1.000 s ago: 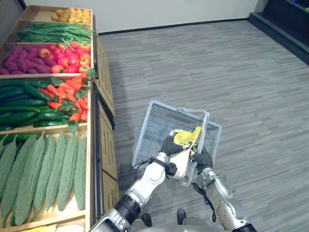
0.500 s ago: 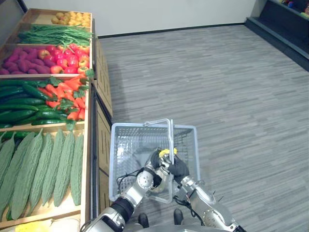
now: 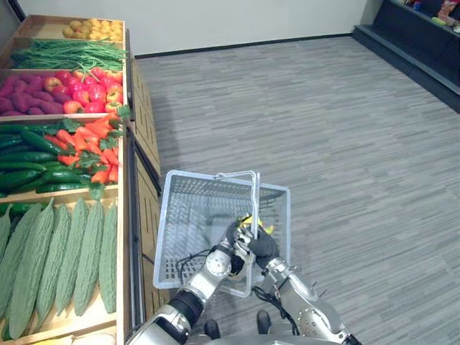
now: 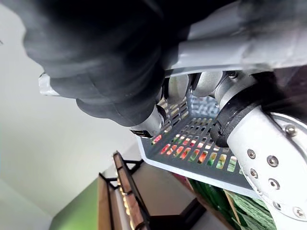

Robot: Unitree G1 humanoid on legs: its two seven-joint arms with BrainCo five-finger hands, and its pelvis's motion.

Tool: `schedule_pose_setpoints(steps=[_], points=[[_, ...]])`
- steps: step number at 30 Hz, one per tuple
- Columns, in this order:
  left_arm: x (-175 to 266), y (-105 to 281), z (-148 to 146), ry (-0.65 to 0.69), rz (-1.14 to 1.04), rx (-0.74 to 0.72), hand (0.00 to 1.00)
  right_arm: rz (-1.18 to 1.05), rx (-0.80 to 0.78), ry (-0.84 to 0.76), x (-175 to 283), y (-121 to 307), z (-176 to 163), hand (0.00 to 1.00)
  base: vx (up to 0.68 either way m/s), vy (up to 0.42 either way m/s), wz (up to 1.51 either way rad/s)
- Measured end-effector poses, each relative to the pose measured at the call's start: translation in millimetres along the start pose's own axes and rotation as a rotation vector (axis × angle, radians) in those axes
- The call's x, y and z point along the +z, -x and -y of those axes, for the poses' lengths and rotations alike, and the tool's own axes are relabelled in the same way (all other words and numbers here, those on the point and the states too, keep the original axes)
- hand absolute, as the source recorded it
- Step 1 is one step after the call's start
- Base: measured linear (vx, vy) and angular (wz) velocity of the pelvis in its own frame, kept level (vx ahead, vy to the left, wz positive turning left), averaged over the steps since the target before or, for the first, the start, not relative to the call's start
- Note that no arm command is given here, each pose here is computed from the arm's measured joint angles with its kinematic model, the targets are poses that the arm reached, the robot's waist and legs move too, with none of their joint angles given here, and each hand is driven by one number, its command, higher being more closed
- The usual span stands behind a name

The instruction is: Pick vegetable in the basket

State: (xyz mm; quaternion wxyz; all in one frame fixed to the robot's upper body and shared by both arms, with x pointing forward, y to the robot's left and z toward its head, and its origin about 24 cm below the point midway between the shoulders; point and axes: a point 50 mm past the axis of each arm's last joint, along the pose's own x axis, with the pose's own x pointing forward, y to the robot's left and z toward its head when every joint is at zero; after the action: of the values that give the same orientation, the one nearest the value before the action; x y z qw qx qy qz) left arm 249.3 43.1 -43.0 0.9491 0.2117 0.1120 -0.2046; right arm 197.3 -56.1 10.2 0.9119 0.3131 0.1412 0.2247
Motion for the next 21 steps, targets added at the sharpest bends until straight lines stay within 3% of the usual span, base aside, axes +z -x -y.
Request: schedule_pose_setpoints(steps=[4,13,18,21], points=[[9.3,0.0,-0.2,-0.029,0.044,0.004,0.00,0.046,-0.031,-0.046,3.8,1.5,3.1,1.00,0.00,0.000,0.00],[46.7,2.6,-8.5,-0.260,0.243,0.068,0.00,0.194,-0.048,-0.113,18.8,15.6,6.0,1.00,0.00,0.000,0.00],[43.3,12.8,-18.1,-0.219,0.240,0.124,0.00,0.209,-0.069,-0.137,16.4,19.6,7.8,1.00,0.00,0.000,0.00],[58.3,26.3,-41.5,-0.129,0.332,0.240,0.00,0.249,-0.294,-0.111,22.8,37.2,51.7,1.00,0.00,0.000,0.05]])
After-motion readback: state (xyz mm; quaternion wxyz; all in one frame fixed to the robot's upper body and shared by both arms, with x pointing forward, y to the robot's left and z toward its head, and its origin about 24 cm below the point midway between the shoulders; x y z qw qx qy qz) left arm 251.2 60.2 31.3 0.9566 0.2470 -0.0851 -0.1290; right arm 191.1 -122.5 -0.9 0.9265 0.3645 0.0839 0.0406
